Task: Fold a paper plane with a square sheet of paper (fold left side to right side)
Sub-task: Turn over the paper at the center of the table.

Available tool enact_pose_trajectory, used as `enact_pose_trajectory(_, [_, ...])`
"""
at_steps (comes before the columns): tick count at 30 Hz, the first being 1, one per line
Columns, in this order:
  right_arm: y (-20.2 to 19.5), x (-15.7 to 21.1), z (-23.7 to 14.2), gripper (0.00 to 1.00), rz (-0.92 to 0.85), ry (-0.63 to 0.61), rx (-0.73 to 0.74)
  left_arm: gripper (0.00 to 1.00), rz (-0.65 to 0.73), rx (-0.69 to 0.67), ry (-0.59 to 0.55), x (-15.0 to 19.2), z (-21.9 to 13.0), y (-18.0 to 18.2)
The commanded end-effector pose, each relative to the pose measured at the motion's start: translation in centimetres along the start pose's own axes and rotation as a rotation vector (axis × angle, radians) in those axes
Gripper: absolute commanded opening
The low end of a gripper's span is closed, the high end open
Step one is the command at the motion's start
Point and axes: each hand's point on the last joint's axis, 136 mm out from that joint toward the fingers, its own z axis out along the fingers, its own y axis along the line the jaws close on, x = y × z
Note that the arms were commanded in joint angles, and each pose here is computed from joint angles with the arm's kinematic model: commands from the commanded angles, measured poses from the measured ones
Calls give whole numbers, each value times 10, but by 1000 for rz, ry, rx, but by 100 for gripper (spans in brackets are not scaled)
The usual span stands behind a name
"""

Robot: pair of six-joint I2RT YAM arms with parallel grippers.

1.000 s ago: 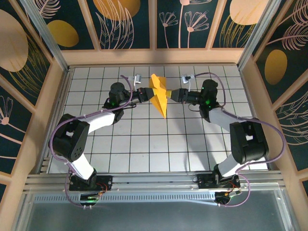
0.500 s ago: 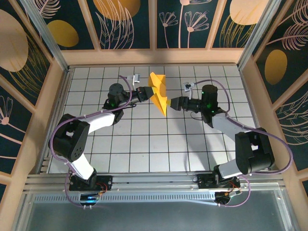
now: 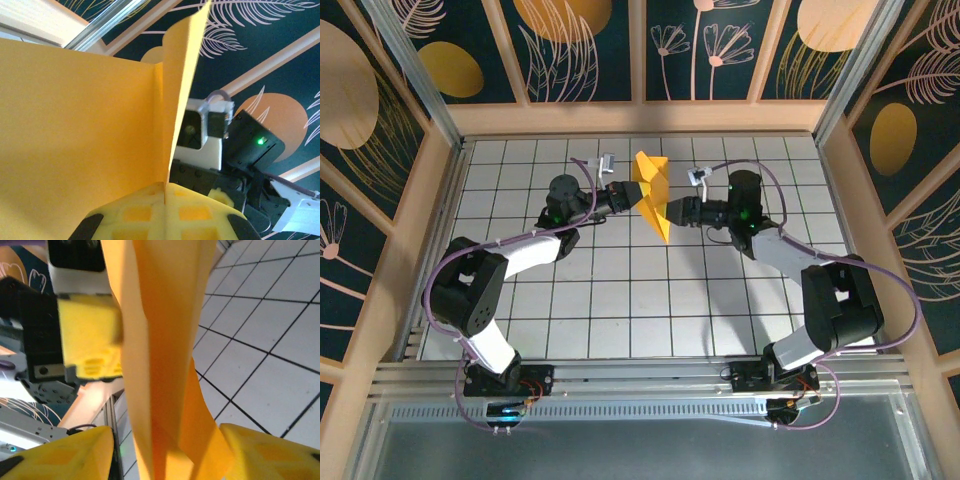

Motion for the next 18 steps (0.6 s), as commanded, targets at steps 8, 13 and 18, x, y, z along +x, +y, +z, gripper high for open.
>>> enact_pose_trajectory(8, [9,-20,-3,18,-64,-33,1,10,34,27,1,1,2,-5])
enact_pose_trajectory(13, [6,-22,-7,0,-82,-31,58,29,100,-113,-40,-4,-9,8])
enact_pose_trajectory(18, [-2,-25,-11,0,-111,-33,173,41,167,-243,-93,-13,-27,13])
